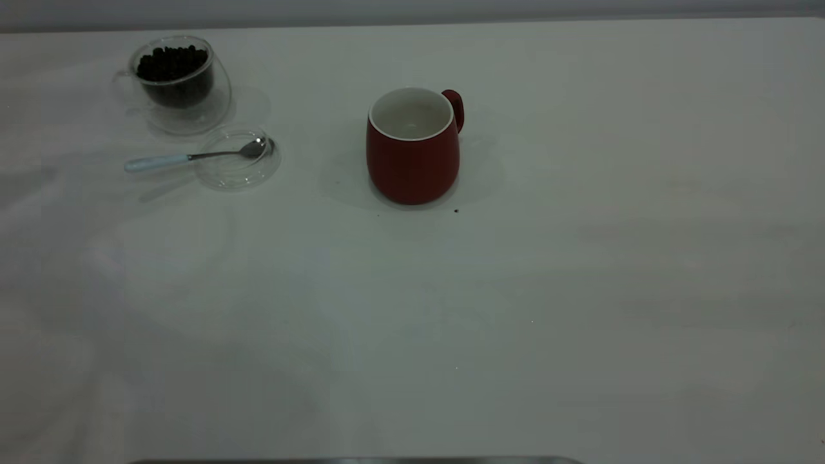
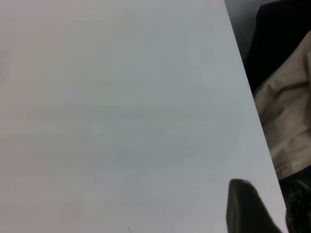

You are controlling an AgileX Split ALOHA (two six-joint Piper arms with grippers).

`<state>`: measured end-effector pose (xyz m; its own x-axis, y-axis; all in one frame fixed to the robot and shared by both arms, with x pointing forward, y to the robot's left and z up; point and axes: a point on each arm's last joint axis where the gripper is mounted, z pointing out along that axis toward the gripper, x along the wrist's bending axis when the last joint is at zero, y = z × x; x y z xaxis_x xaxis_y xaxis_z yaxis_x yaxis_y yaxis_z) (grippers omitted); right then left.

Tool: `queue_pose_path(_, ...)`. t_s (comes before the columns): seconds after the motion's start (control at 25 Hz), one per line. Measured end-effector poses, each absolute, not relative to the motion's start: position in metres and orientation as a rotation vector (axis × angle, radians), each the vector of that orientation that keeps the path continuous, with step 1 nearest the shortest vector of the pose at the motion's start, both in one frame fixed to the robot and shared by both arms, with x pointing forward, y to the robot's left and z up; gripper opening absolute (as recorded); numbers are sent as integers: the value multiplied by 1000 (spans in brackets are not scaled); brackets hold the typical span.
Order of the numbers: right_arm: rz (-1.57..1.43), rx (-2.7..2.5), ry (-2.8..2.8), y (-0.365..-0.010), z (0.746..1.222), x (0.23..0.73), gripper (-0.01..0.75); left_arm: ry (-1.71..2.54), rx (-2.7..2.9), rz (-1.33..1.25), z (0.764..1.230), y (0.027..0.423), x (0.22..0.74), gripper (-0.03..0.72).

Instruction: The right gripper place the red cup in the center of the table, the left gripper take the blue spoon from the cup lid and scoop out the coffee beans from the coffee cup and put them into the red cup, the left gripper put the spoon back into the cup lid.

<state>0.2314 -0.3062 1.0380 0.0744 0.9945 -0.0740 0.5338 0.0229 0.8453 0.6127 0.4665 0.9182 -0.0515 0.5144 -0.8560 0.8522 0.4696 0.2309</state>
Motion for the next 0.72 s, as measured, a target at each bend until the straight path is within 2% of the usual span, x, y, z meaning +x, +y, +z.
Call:
queue_pose_path(0.16, 781, 1608, 1554, -306, 1038, 231, 243, 1500, 1122, -226, 1018, 449, 612, 510)
queue_pose_path(0.28, 781, 1608, 1554, -306, 1038, 231, 243, 1318, 1195, -69, 1095, 421, 592, 508)
queue_pose_path(0.36, 781, 1608, 1554, -306, 1038, 231, 243, 1256, 1299, 4, 1129, 398, 573, 506)
queue_pose_path(0.56, 781, 1608, 1554, -306, 1038, 231, 243, 1192, 1711, 212, 1188, 327, 508, 506)
queue_pose_path(0.72, 781, 1608, 1554, -306, 1038, 231, 243, 1314, 1893, 474, 1215, 303, 449, 506)
